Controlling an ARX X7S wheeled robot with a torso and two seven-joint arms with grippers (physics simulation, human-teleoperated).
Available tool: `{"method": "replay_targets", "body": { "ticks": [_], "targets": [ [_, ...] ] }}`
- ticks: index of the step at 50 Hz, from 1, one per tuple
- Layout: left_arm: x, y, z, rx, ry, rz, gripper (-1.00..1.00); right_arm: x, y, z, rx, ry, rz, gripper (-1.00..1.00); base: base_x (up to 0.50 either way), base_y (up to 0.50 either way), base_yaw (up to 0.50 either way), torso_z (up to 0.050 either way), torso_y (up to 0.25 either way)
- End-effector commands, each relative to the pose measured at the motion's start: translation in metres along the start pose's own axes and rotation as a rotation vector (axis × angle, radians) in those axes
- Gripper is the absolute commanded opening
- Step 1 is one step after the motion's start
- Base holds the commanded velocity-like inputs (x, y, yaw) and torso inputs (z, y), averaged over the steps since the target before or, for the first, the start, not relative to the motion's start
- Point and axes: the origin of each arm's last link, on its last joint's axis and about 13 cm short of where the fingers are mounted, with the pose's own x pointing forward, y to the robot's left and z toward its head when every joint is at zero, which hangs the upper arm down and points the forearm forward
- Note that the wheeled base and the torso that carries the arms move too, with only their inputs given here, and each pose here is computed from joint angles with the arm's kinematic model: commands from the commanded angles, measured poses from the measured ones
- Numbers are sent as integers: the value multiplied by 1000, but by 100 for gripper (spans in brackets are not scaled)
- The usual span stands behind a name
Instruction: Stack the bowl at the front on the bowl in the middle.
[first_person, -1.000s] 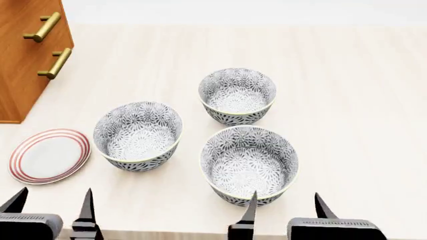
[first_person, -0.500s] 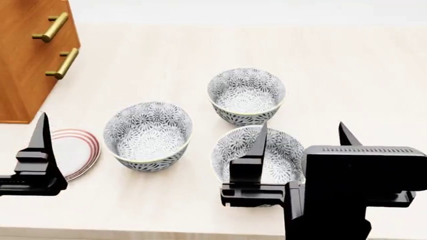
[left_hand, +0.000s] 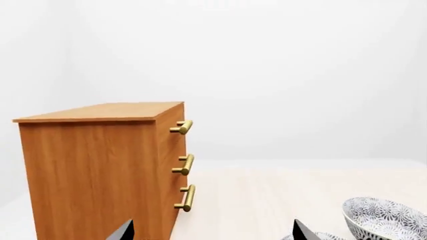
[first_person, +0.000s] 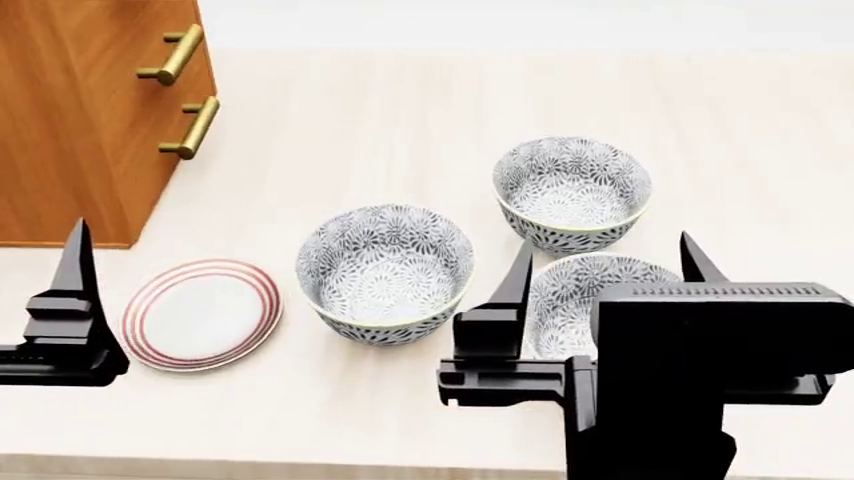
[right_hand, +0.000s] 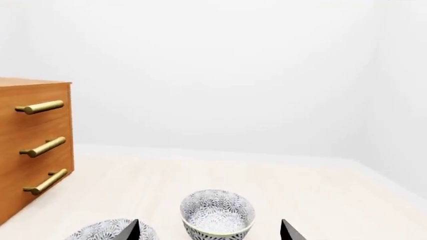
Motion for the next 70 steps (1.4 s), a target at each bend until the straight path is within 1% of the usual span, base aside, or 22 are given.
{"method": "replay_targets", "body": {
  "ticks": [1,31,32,33,34,38,39,40,44,45,46,52,53,55,56,57,58,59,63,66,69,70],
  "targets": [
    [0,0,0,1,0,-4,100,1,1,-1,-4,10,8,100,500,0,0,0,0],
    [0,0,-1,-2,1,-5,100,1,2,0,-15,11,19,100,500,0,0,0,0],
    [0,0,-1,-2,1,-6,100,1,2,0,-10,8,8,100,500,0,0,0,15],
    [0,0,-1,-2,2,-5,100,1,2,0,16,24,5,100,500,0,0,0,0],
    [0,0,-1,-2,2,-6,100,2,2,0,32,49,25,100,492,0,0,0,0],
    [0,0,-2,-3,3,-5,100,7,0,-1,21,69,-12,100,0,0,0,0,0],
    [0,0,-2,-4,4,-5,100,7,-1,0,16,63,-50,100,0,0,0,0,0],
    [0,0,-2,-4,4,-5,100,7,-1,1,19,59,-34,100,0,0,0,0,0],
    [0,-1,-2,-4,5,-6,100,6,0,1,8,55,-38,100,0,0,0,0,0],
    [0,-1,-2,-3,4,-6,100,8,-1,1,6,66,-74,100,0,0,0,0,0],
    [0,-1,-2,-3,4,-6,100,8,-1,1,6,66,-74,100,0,0,0,0,0],
    [0,0,-2,-4,6,-4,100,7,-11,28,42,75,-76,100,0,0,0,0,0],
    [0,0,-2,-5,7,-3,100,11,-16,34,66,89,-99,100,0,0,0,0,0],
    [0,0,-2,-5,7,-1,100,15,-24,42,66,93,-124,100,0,0,0,0,0],
    [0,0,-2,-6,8,-1,100,21,-33,49,102,106,-196,100,0,0,0,0,0],
    [0,0,-2,-6,8,0,100,24,-37,54,103,124,-236,100,0,0,0,0,0],
    [0,0,-2,-7,8,0,100,21,-36,60,100,118,-159,100,0,0,0,0,0],
    [0,0,-2,-7,9,1,100,26,-40,67,96,145,-140,100,0,0,0,0,0],
    [0,-1,-2,-9,8,-1,100,37,-54,89,133,173,-179,100,0,0,0,0,0],
    [-1,0,-1,-9,9,1,100,43,-62,106,123,187,-221,100,0,0,0,0,0],
    [-1,-1,-1,-10,10,-1,100,53,-68,124,127,235,-235,100,0,0,0,0,0],
    [-1,-1,-1,-9,10,0,100,54,-68,125,136,236,-228,100,0,0,0,0,0]
  ]
}}
